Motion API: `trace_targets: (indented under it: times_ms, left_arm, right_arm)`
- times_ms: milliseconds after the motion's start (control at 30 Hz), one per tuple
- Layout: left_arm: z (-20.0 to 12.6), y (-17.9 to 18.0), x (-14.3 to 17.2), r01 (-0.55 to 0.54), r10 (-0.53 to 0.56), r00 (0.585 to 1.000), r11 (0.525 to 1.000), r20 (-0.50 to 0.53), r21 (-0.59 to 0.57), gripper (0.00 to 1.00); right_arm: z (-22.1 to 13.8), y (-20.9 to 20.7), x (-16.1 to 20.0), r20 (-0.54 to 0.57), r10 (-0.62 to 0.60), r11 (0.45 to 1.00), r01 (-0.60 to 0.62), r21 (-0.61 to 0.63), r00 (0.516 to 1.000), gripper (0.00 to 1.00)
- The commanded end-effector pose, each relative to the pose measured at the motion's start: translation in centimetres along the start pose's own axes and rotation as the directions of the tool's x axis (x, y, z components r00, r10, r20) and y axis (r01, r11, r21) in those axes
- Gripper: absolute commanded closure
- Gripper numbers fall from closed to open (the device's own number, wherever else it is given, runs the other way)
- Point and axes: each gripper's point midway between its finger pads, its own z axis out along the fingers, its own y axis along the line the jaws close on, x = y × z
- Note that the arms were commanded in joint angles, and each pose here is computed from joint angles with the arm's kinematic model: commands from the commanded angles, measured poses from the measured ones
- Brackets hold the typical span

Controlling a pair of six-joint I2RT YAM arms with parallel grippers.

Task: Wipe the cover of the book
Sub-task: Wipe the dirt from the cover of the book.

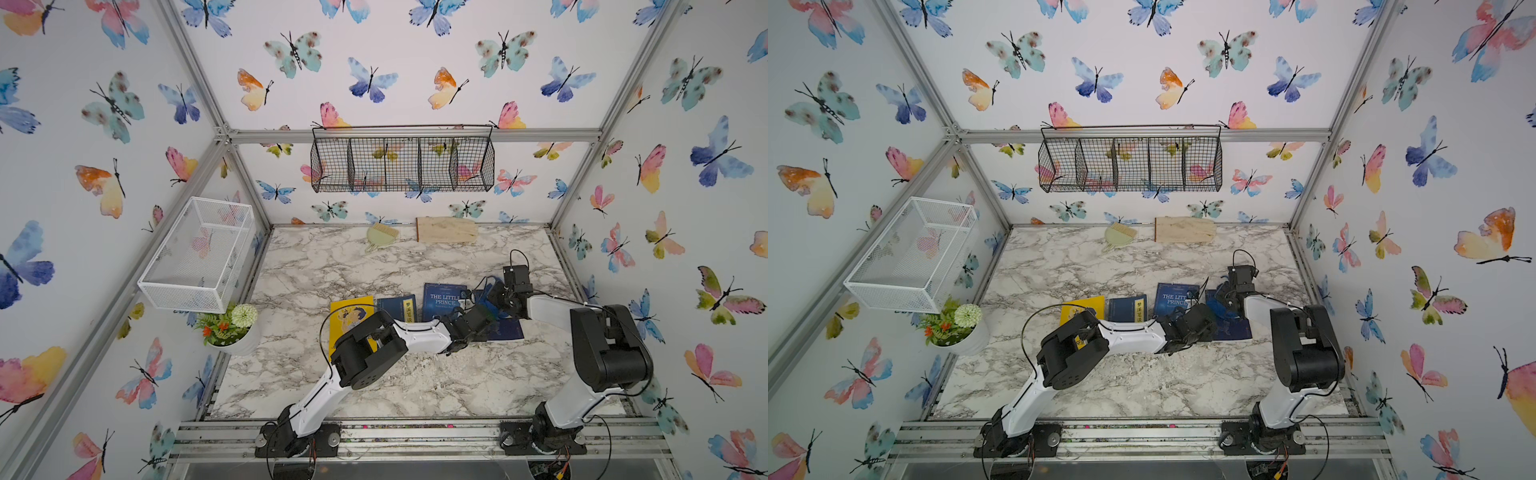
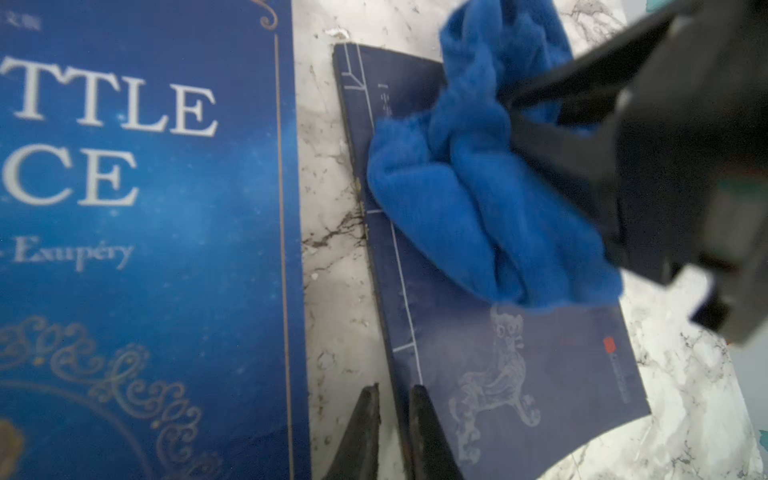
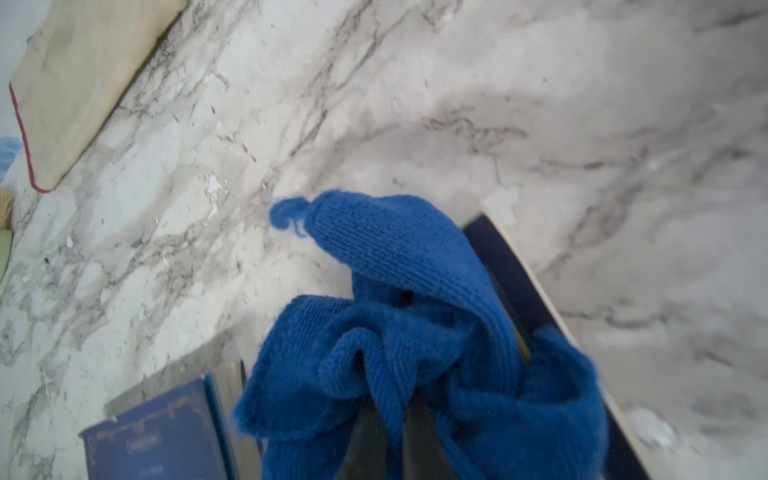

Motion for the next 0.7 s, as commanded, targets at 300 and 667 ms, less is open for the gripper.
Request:
trace_targets:
  times_ms: [300, 667]
  left_arm:
    - [0.7, 4.6, 3.6, -0.039, 0.022, 0.992, 0.991, -0.125, -0.129, 0.84]
    - [0.2, 5.1, 3.6, -0.029, 0.012, 0.993, 0.989, -0.118, -0.146, 0.84]
  right_arm:
    - [-0.6, -5.8, 7.6, -0.223, 0.016, 0.982, 0.027, 0.189, 0.975, 0.98]
    - [4.9, -2.1, 3.6, -0.241, -0.009, 0.975, 0.063, 0.214, 0.970, 0.98]
